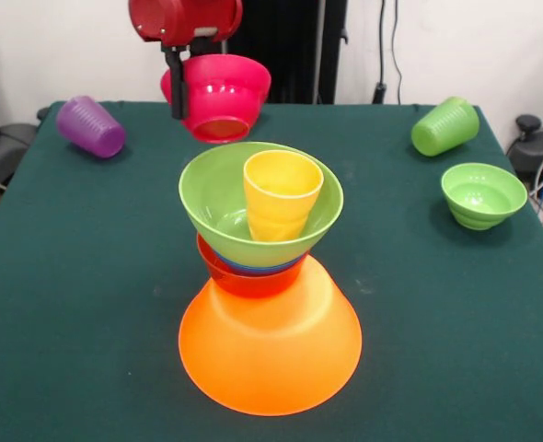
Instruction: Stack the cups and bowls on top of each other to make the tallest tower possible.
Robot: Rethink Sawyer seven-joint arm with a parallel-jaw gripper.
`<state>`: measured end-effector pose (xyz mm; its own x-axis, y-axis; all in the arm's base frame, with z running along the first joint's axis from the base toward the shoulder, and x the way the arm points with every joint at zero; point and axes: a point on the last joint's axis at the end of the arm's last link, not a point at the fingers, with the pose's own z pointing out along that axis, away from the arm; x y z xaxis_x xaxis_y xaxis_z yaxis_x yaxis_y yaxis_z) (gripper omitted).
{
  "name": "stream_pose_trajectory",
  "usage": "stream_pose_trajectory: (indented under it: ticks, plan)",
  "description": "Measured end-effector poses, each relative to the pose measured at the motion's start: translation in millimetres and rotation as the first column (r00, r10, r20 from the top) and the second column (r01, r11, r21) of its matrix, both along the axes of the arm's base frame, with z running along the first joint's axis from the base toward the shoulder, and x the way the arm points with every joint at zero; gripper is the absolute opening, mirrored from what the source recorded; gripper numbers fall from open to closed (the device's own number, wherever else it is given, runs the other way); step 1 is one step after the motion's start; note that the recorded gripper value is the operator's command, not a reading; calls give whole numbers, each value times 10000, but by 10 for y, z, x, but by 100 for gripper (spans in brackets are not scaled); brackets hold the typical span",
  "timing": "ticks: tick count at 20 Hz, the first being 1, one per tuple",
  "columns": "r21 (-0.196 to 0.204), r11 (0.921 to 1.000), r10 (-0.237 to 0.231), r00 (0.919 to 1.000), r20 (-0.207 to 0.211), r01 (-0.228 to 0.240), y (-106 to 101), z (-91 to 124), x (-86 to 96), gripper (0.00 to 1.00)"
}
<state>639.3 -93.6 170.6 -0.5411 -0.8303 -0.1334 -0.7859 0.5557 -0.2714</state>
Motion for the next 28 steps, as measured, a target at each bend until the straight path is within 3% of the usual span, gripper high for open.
stream_pose_trajectory:
  ticks: [7,11,15,21,24,28]
  plan:
    - [185,9985,-522,9986,-22,522,-85,285,393,0]
    - [300,9960,-835,9965,-109,838,-172,445,494,0]
    - [461,9904,-1288,9913,-275,1300,-342,688,504,0]
    - [413,9820,-1839,9828,-143,1843,-664,938,456,0]
    - [374,9822,-1828,9827,-306,1838,-660,955,458,0]
    - [295,9872,-1526,9823,-1083,1566,-463,953,468,0]
